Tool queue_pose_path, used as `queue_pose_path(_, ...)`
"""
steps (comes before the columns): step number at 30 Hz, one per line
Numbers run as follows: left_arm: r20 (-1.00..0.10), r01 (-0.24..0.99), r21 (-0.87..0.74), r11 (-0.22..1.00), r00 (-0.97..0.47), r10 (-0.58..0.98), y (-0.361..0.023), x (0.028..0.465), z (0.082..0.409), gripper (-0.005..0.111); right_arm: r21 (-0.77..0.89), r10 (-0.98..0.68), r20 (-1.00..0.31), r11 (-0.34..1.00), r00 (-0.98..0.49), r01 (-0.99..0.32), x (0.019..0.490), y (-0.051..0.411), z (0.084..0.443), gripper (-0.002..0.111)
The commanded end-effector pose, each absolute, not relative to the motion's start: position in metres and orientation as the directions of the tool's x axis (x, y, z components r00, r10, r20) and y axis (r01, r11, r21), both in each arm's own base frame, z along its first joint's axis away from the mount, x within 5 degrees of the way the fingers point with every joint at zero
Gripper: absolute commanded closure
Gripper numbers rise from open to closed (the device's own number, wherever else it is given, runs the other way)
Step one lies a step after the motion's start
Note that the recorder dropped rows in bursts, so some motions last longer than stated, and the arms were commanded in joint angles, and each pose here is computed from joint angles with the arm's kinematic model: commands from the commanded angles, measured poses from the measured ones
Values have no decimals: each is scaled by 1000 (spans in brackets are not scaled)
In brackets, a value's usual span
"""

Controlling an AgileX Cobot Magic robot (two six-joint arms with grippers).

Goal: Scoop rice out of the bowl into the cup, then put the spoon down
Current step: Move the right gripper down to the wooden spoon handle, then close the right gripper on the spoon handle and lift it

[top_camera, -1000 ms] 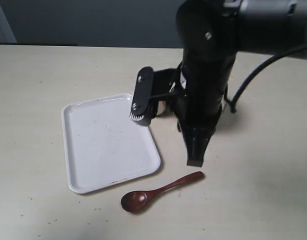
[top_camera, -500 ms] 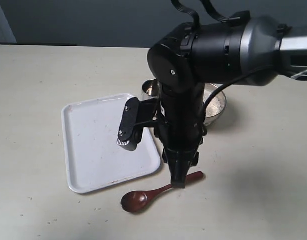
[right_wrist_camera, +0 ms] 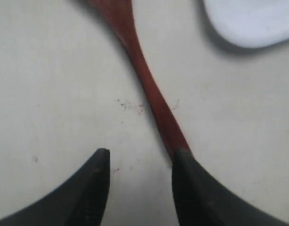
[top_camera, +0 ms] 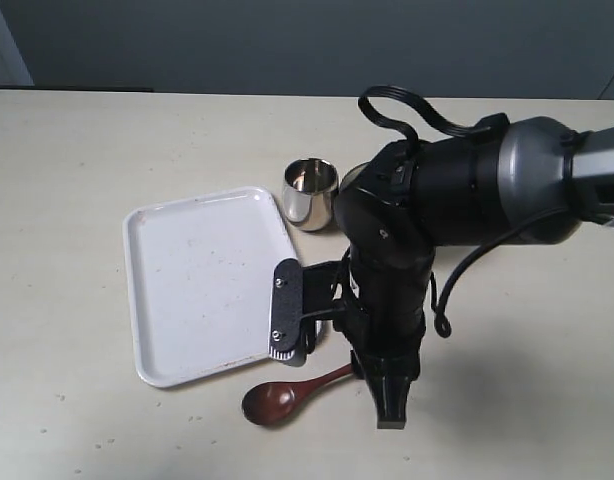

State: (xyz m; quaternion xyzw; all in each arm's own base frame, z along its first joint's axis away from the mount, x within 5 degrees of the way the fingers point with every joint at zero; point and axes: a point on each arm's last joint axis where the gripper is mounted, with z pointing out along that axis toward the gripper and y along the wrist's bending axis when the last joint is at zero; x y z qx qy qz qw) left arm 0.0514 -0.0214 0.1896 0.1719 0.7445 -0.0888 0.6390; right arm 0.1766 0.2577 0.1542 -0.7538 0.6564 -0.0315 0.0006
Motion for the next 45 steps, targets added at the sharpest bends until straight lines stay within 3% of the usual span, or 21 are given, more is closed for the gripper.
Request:
queue_pose_path(1, -985, 370, 87, 925, -107, 135, -21, 51, 192, 106, -73, -988, 17, -157, 156, -985, 178, 259, 157, 66)
queue_pose_path(24, -985, 370, 87, 925, -107, 135, -21, 51, 192, 106, -33, -983, 45, -181, 179, -983, 182, 268, 113, 67)
queue_pose_path(26, -985, 370, 87, 925, -107, 135, -21, 51, 192, 106, -26, -982, 52, -181, 180, -983, 182, 268, 110, 73)
queue_pose_path(31, -985, 370, 87, 925, -107, 135, -21, 51, 192, 106, -1, -980, 84, -182, 182, -983, 181, 265, 109, 108)
queue_pose_path(38, -985, 370, 87, 925, -107, 135, -21, 51, 192, 106, 36, -976, 127, -174, 177, -984, 177, 258, 120, 108)
queue_pose_path(45, -985, 370, 87, 925, -107, 135, -21, 51, 192, 106, 4, -981, 101, -169, 168, -986, 170, 247, 166, 109)
